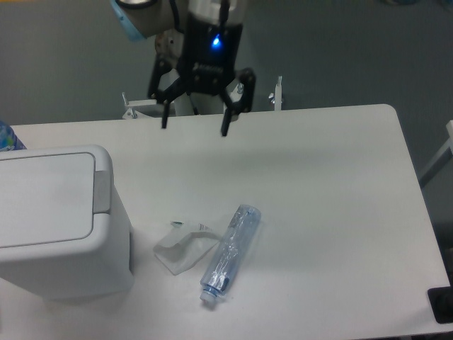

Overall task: Open the trash can
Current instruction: 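Move the open gripper down toward the lid of the white trash bin, then push the gripper against the bin lid edge to flip it open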

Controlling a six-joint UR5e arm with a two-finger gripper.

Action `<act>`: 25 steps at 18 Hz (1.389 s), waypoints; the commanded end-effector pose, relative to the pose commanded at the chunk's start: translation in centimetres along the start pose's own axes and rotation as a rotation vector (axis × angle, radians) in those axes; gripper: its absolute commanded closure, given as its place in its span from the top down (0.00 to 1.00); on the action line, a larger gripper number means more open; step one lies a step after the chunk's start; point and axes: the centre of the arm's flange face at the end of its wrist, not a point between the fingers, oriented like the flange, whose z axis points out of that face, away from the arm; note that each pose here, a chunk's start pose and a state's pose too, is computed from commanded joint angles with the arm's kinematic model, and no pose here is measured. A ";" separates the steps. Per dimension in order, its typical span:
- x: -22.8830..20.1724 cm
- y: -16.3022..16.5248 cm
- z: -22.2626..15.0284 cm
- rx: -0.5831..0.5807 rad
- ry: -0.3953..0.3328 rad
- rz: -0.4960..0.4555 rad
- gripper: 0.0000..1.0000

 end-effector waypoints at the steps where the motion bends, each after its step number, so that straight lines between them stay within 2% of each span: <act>1: 0.1 -0.3 0.8 0.000 0.003 -0.023 1.00; 3: 0.8 -1.0 2.7 0.003 0.014 -0.085 1.00; 5: 2.0 -1.5 4.9 -0.002 0.029 -0.098 1.00; 9: 2.3 -1.6 6.4 -0.020 0.036 -0.109 1.00; 25: 3.6 -1.3 9.0 -0.064 0.053 -0.095 1.00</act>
